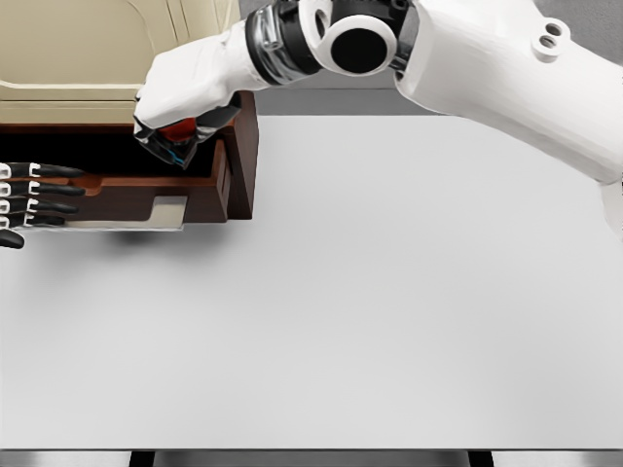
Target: Open the cabinet drawer with left arm, and place a switch into the drawer with right arm
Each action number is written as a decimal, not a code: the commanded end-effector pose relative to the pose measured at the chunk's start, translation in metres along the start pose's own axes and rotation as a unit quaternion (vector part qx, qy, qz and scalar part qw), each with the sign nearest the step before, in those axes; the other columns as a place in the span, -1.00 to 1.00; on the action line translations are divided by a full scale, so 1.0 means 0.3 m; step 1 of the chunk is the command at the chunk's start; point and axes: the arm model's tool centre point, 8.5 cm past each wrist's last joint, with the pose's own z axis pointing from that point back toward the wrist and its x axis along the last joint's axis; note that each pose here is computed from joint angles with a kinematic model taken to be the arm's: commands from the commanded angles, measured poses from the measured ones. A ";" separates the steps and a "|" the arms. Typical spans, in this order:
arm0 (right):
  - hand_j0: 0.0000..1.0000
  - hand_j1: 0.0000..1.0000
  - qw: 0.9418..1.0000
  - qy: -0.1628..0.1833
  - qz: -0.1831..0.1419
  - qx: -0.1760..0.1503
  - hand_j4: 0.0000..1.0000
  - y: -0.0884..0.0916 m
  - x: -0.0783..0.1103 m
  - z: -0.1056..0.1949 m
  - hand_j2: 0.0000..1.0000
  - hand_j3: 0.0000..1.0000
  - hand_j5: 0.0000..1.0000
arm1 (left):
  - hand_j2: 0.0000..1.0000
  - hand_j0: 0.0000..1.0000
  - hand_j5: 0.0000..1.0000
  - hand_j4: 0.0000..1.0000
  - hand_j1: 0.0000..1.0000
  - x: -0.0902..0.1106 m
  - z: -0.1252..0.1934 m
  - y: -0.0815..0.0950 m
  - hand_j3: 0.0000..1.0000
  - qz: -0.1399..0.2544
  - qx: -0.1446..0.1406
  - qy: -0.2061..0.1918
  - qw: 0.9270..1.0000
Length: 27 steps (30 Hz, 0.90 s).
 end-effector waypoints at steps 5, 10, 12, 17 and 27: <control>1.00 1.00 0.999 0.032 -0.024 0.000 1.00 0.004 -0.035 -0.005 1.00 1.00 1.00 | 1.00 1.00 1.00 1.00 1.00 -0.269 -0.093 0.030 1.00 0.038 0.000 0.107 0.994; 1.00 1.00 0.999 0.026 -0.020 -0.002 1.00 0.001 -0.025 -0.003 1.00 1.00 1.00 | 1.00 1.00 1.00 1.00 1.00 -0.267 -0.093 0.030 1.00 0.038 0.000 0.107 0.994; 1.00 1.00 1.000 -0.012 0.008 -0.007 1.00 -0.002 0.022 0.015 1.00 1.00 1.00 | 1.00 1.00 1.00 1.00 1.00 -0.266 -0.093 0.028 1.00 0.037 0.000 0.106 0.994; 1.00 1.00 0.998 -0.031 -0.003 -0.050 1.00 0.140 -0.022 0.316 1.00 1.00 1.00 | 1.00 1.00 1.00 1.00 1.00 -0.264 -0.094 0.029 1.00 0.037 0.000 0.105 0.994; 1.00 1.00 0.972 0.112 -0.205 -0.036 1.00 0.694 -0.111 0.773 1.00 1.00 1.00 | 1.00 1.00 1.00 1.00 1.00 -0.218 -0.044 0.039 1.00 0.024 0.020 0.092 0.995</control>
